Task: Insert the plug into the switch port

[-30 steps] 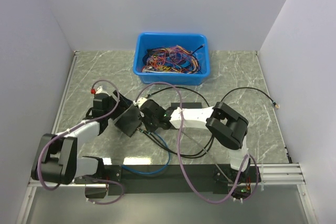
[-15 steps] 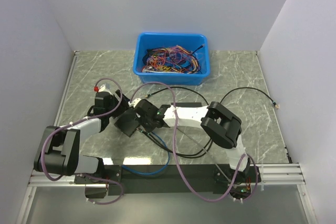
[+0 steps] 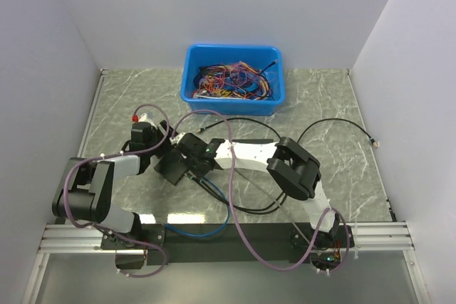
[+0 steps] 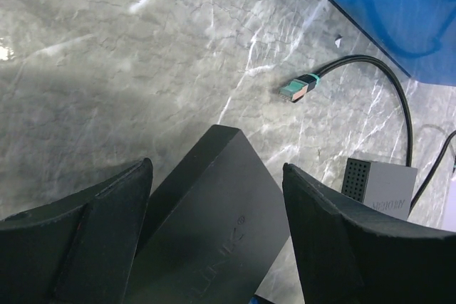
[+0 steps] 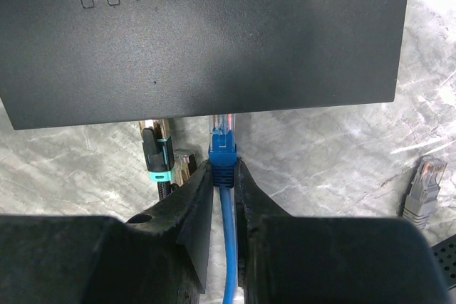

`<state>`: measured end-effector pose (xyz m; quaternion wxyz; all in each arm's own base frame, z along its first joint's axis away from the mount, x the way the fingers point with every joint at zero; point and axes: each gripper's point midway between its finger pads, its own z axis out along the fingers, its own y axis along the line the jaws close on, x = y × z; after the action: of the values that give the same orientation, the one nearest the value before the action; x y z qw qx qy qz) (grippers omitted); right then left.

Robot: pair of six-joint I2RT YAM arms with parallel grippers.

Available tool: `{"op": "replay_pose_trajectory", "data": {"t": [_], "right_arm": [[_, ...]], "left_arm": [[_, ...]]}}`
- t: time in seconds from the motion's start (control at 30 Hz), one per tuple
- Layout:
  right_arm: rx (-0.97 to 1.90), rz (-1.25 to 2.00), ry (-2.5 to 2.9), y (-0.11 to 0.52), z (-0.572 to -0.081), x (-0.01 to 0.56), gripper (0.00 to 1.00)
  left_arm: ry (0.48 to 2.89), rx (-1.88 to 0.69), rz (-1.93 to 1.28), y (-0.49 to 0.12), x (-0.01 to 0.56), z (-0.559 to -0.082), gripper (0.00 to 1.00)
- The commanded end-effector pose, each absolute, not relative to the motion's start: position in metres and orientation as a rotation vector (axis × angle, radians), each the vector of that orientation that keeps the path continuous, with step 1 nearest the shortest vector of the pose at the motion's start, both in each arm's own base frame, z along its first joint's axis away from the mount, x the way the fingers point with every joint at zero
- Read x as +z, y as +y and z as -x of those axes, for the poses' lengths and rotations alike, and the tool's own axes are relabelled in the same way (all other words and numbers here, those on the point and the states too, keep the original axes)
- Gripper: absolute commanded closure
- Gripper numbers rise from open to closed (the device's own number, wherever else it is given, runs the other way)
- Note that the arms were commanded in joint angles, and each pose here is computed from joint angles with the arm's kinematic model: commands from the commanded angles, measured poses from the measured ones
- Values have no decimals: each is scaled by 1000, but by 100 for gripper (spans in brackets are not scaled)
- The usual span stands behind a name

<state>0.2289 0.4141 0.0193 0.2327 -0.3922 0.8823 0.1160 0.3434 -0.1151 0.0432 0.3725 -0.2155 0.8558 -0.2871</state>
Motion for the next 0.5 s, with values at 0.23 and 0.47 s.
{"op": "replay_pose_trajectory", "data": {"t": [0.23,0.47], "right_arm": [[270,1116,2392,435,-227,29,100],[246,1080,2368,440,-236,39,100]], "left_arm": [[2263,-788,594,-121,27,-333,20],[2288,-818,613,-124,20,-319,21]]}}
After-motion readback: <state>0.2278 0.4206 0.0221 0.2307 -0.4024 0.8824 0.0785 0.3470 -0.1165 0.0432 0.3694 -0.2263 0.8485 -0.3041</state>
